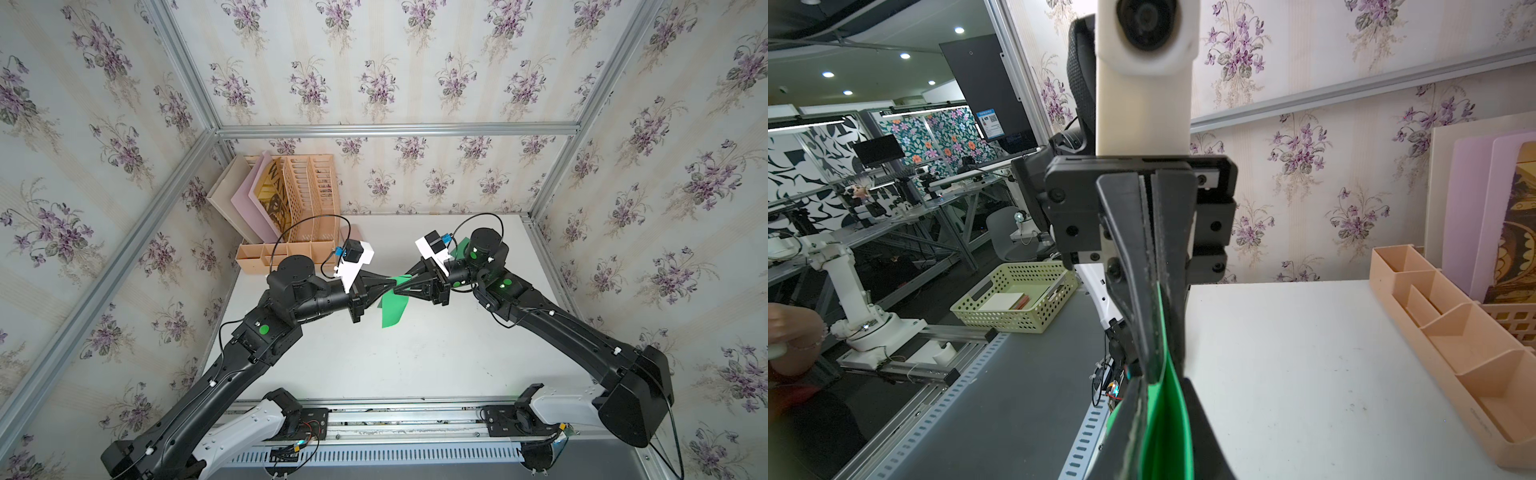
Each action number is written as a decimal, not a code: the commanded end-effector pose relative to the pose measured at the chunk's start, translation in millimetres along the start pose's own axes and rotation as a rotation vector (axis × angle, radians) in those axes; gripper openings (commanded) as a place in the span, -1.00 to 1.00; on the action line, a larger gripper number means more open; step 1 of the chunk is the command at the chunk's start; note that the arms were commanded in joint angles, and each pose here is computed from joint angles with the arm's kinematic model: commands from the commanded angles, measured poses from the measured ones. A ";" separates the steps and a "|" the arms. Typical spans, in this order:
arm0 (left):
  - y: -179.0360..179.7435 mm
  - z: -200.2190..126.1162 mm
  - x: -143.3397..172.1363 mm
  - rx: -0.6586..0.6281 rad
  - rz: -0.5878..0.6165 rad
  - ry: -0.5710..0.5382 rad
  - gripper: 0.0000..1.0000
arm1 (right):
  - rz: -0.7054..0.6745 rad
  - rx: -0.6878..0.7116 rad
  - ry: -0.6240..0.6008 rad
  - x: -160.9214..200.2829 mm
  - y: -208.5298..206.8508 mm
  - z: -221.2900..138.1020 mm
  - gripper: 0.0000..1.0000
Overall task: Fold the square paper along the opposite sides
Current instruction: Smooth out the paper.
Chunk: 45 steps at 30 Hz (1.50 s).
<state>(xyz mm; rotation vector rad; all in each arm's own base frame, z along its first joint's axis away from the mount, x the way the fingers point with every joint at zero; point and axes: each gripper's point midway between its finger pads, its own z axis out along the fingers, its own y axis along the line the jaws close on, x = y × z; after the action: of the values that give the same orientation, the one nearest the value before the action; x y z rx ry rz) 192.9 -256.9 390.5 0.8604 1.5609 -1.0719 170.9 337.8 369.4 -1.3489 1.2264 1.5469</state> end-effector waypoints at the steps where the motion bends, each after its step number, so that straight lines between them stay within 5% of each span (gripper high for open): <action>1: -3.1 -1.4 -2.2 0.011 0.016 -0.003 -1.00 | -0.031 0.016 0.009 -0.8 0.7 -0.8 -0.71; 9: -1.2 -1.2 -3.1 0.000 0.022 -0.002 -1.00 | -0.031 0.017 0.017 1.4 2.6 -1.9 -0.99; 20: -1.8 -3.3 -6.5 -0.009 0.034 0.001 -1.00 | -0.032 0.022 0.018 2.8 4.0 -2.8 -1.00; 27: -5.3 -2.0 -9.4 0.015 0.033 -0.001 -1.00 | -0.006 0.001 0.021 7.4 3.1 -1.6 -0.66; 30: -5.5 -0.8 -8.6 0.021 0.029 0.002 -1.00 | 0.000 -0.011 0.018 7.5 3.6 -0.8 -0.98; 37: -6.9 -2.4 -12.7 0.021 0.038 -0.013 -1.00 | -0.009 -0.012 0.011 8.3 7.2 -2.1 -1.00; 41: -9.5 -3.9 -18.6 0.027 0.045 -0.025 -1.00 | -0.007 -0.010 0.009 9.6 7.1 -2.4 -0.65; 45: -11.8 -5.3 -23.0 0.032 0.050 -0.036 -1.00 | 0.006 -0.012 0.002 10.0 5.6 -1.7 -1.00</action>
<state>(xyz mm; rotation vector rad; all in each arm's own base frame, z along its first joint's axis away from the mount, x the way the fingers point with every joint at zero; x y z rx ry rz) 188.7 -256.0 403.9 0.8833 1.5429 -1.0693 165.0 333.6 355.6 -1.3541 1.2576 1.5577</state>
